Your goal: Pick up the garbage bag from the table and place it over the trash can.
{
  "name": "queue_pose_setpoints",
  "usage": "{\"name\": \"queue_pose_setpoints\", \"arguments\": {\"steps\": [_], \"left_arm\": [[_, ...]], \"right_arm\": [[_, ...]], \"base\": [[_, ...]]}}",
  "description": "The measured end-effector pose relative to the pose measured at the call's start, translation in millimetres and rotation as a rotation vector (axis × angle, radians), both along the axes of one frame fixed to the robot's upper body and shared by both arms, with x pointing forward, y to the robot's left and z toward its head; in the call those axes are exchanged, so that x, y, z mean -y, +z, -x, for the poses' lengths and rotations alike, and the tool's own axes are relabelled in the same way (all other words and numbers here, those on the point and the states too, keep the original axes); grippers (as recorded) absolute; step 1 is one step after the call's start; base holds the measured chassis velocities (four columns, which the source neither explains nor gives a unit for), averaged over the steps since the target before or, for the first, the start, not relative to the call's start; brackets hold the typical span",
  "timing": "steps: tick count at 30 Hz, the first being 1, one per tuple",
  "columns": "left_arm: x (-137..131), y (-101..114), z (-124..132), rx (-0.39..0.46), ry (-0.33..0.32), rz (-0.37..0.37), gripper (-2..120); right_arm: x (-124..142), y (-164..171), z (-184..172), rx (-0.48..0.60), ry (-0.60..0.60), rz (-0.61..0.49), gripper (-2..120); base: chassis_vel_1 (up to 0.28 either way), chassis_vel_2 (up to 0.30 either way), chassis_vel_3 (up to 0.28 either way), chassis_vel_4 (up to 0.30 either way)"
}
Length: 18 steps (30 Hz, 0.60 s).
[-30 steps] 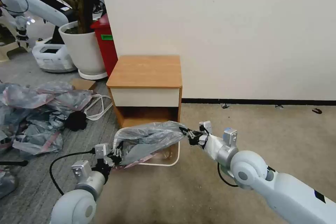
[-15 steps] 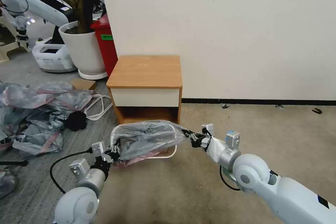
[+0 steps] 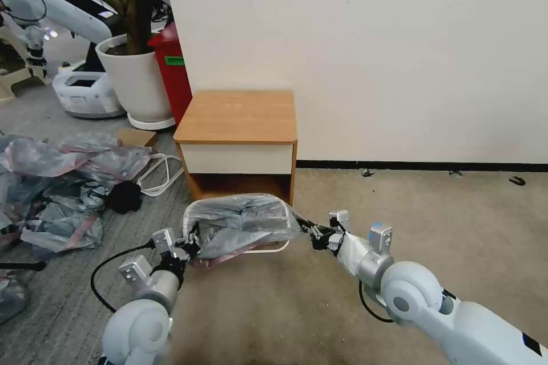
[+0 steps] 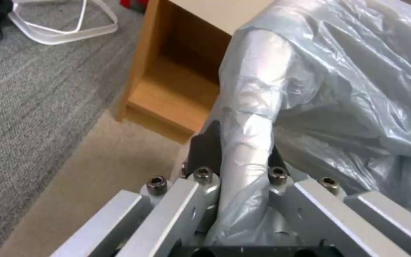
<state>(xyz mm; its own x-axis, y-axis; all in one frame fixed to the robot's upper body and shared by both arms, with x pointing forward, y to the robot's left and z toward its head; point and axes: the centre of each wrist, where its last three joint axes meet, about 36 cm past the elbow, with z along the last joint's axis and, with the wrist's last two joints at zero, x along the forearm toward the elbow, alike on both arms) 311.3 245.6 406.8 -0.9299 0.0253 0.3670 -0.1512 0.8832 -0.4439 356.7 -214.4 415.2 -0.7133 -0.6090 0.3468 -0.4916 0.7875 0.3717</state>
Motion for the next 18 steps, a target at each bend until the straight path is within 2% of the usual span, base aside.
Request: {"name": "queue_pose_setpoints", "arguments": {"steps": [3, 12, 18], "left_arm": [[7, -1, -5, 0.009, 0.019, 0.009, 5], [4, 5, -11, 0.0, 0.039, 0.021, 5], [0, 17, -15, -0.046, 0.055, 0.083, 5]], "right_arm": [[-3, -1, 5, 0.002, 0.004, 0.0, 0], [0, -7, 3, 0.024, 0.013, 0.042, 0], [5, -18, -13, 0.057, 0.006, 0.097, 0]], "base": [[0.0, 0.0, 0.0, 0.0], [0.0, 0.0, 0.0, 0.0], [0.0, 0.0, 0.0, 0.0]]}}
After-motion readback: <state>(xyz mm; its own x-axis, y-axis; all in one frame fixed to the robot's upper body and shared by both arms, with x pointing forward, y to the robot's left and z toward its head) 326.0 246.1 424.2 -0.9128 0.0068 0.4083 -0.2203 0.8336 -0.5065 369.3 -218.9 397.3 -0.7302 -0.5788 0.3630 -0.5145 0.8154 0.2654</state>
